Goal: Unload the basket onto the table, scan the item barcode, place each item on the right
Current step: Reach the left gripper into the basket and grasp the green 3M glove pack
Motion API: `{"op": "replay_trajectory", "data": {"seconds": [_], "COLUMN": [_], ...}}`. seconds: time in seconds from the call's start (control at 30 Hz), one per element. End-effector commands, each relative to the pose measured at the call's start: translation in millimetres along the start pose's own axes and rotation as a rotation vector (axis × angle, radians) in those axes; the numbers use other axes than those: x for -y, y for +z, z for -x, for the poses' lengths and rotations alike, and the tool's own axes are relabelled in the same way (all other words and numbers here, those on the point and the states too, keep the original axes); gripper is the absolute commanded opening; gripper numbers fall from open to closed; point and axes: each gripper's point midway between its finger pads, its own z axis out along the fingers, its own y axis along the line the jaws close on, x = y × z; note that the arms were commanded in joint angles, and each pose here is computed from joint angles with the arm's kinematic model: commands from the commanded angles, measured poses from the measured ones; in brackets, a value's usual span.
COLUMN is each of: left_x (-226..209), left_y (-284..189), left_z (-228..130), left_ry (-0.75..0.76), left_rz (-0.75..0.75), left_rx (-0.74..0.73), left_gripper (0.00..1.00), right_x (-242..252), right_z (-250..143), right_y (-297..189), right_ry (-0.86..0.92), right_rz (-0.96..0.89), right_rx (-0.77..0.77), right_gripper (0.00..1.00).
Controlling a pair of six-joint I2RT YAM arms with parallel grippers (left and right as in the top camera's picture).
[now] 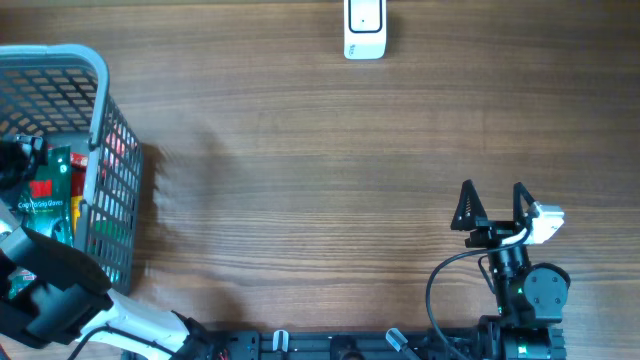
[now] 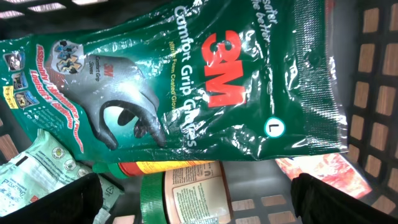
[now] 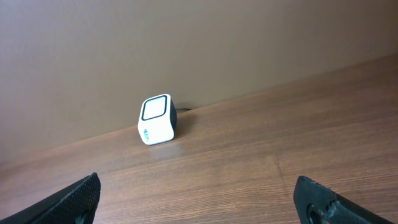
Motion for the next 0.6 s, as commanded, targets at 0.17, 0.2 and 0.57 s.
{"op": "replay_trajectory", "data": {"seconds": [0.17, 0.2, 0.57], "left_x": [30, 35, 34], "left_y": [12, 15, 58], "left_z": [-9, -12, -12], "left_ry": [0.311, 0.353, 0.468], "left_rz": [-0.030, -0.026, 0.175], "left_rx": [0.016, 0.015, 0.017], "left_gripper": [1.00, 1.00, 1.00], "right_x": [1, 1, 1], "right_z": [3, 3, 3], "right_y": [-1, -1, -1], "right_ry": [0.005, 0.005, 0.005], "right_rz": [-0.007, -0.007, -0.007], "right_rx": [0.015, 0.015, 0.015], "right_gripper": [1.00, 1.00, 1.00]}}
